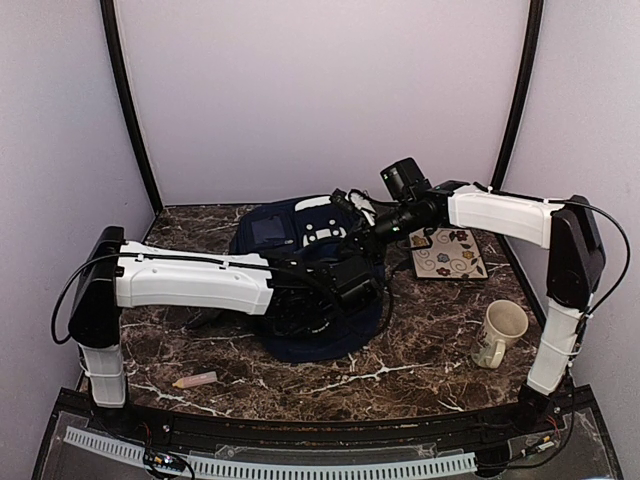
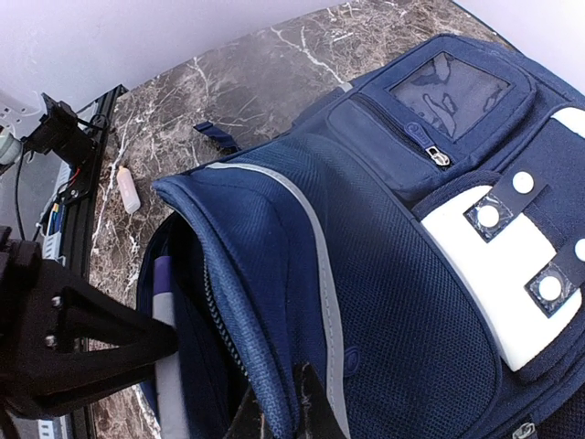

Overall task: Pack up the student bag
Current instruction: Place the pencil case in the upper front pocket of the bag.

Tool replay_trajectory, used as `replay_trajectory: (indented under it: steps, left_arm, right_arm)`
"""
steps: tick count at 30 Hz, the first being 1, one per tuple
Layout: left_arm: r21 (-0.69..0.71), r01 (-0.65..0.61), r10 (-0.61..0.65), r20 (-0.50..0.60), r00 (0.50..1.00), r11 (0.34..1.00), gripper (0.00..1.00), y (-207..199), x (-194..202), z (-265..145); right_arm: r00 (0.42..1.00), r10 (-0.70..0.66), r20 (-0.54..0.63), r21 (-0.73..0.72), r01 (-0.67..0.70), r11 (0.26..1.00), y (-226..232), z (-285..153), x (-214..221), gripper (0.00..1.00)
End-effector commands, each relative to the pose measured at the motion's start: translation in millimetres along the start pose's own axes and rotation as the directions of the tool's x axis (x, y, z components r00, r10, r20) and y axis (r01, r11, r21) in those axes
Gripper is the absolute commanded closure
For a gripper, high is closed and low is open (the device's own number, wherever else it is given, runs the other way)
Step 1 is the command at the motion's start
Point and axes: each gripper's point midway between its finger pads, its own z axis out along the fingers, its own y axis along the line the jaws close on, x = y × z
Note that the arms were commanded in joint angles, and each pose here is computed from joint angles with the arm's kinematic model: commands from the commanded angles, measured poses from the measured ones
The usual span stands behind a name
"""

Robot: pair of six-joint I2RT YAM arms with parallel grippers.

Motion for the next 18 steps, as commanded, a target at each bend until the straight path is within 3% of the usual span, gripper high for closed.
replay_trajectory:
  steps: [1,18]
  left_arm:
    - [-0.138,-0.035,0.037,0.012,0.999,0.99,0.95,30,0,23]
    - [-0.084,-0.015,0.019,0.038,0.999,0.996,0.94,34,12,89]
  right_arm:
    - [0.994,-0.022,0.103,-0.071,0.03,0.997,17,-14,-32,1.0]
    - [0.994,-0.011,0.107,-0.084,0.02,0.996,18,-13,-31,1.0]
